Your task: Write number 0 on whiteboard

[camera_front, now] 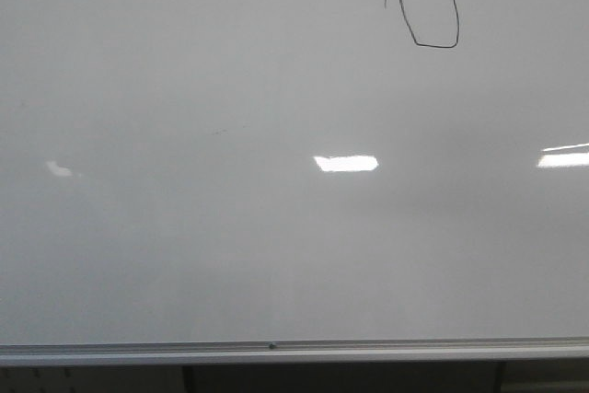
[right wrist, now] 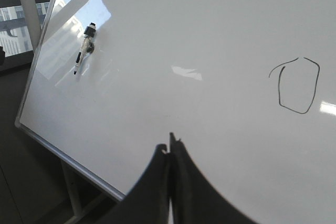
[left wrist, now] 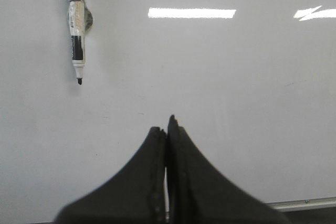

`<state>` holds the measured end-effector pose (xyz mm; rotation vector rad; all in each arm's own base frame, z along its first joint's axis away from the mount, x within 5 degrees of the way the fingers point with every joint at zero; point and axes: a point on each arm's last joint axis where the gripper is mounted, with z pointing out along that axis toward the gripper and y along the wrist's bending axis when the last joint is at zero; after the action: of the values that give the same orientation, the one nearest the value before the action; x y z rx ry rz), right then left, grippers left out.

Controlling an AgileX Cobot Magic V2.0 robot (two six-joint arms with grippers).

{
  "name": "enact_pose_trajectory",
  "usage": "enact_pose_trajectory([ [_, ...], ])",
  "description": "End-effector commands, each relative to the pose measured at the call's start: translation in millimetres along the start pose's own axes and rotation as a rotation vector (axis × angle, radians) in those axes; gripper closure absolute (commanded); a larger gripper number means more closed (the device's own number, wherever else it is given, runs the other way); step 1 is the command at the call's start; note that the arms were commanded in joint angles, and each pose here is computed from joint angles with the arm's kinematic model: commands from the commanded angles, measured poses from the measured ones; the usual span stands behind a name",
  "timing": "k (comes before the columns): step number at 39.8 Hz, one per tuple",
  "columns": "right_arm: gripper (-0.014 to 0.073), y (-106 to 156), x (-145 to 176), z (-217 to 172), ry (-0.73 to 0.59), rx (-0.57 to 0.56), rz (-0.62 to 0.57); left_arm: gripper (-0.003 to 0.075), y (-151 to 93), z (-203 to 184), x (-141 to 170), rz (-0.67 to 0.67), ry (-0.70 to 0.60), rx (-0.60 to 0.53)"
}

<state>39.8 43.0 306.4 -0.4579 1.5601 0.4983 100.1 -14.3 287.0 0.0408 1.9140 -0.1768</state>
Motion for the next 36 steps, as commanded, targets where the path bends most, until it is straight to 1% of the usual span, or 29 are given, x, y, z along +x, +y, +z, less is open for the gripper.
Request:
enact_pose_trajectory([
  [1,0.0664,-2.9,-12.0,-1.1,-0.068,0.037,0.014,0.0740,-1.7,-3.5,-15.8,-0.017,-0.109,0.011],
  [22,0.0664,-2.9,-12.0,-1.1,-0.068,0.037,0.014,0.0740,-0.9,-2.6,-14.3,0.000,-0.111,0.003],
  [24,0.0664,-2.9,-12.0,-1.1,-0.068,0.037,0.014,0.0740,0.4,-5.4,-11.8,0.029,-0.140,-0.010],
  [27,0.0664,-2.9,-12.0,-1.1,-0.068,0.037,0.014,0.0740,2.2,-11.6,-5.4,0.054,-0.219,-0.024],
  [32,0.0664,-2.9,-12.0,-1.1,-0.068,0.037,0.014,0.0740,5.8,-24.0,17.1,0.066,-0.329,-0.048],
  [36,0.0664,-2.9,-12.0,-1.1,-0.068,0.037,0.014,0.0740,8.1,-30.3,38.1,0.065,-0.375,-0.062],
])
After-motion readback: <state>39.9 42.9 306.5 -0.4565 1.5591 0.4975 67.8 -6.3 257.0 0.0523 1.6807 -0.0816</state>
